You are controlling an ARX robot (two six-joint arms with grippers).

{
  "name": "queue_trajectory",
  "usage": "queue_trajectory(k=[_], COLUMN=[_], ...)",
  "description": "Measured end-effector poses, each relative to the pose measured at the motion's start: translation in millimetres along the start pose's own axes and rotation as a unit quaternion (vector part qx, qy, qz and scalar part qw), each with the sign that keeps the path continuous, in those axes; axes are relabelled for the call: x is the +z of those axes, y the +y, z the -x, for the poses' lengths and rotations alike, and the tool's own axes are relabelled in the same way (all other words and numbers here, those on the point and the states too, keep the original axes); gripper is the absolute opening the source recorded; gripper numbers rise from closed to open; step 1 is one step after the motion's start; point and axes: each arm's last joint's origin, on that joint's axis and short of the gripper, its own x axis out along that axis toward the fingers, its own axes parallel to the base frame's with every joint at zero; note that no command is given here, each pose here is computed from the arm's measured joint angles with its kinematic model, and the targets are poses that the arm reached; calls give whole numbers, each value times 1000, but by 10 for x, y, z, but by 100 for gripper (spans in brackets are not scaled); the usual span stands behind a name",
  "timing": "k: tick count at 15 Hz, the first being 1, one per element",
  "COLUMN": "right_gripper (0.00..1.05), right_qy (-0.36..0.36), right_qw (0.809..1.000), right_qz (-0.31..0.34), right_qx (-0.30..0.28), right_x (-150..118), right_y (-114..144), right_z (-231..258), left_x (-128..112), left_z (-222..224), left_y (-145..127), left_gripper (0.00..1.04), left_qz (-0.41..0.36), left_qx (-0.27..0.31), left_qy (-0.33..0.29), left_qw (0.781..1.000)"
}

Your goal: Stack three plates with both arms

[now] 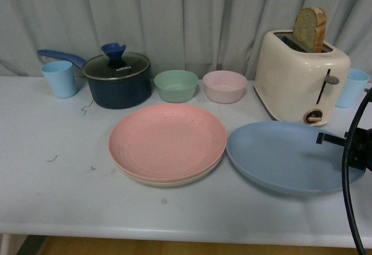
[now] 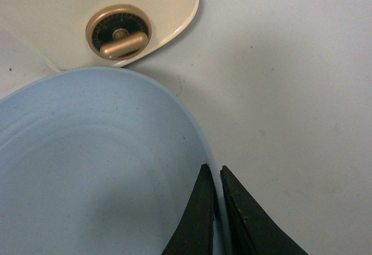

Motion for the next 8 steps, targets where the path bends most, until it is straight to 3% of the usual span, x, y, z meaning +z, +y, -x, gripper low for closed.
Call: queue_trajectory(k=[4, 5, 7, 8], right_gripper=[3, 3, 3, 3], right_qy=[-32, -48, -120, -81], right_qw=[998, 997, 977, 978], right_qz=[-49, -62, -74, -85], right_qx=[7, 28, 159, 170], right_x=[4, 49, 349, 257], right_y=[-463, -475, 185, 609], right_z=[549, 745, 1203, 1084], left_x=[0, 0, 0, 0], left_z=[0, 0, 0, 0], left_y=[0, 0, 0, 0], left_gripper=[98, 98, 98, 98], left_qz=[0, 0, 0, 0], left_qx=[0, 0, 0, 0], left_qy=[0, 0, 0, 0], left_qw=[1000, 1000, 1000, 1000])
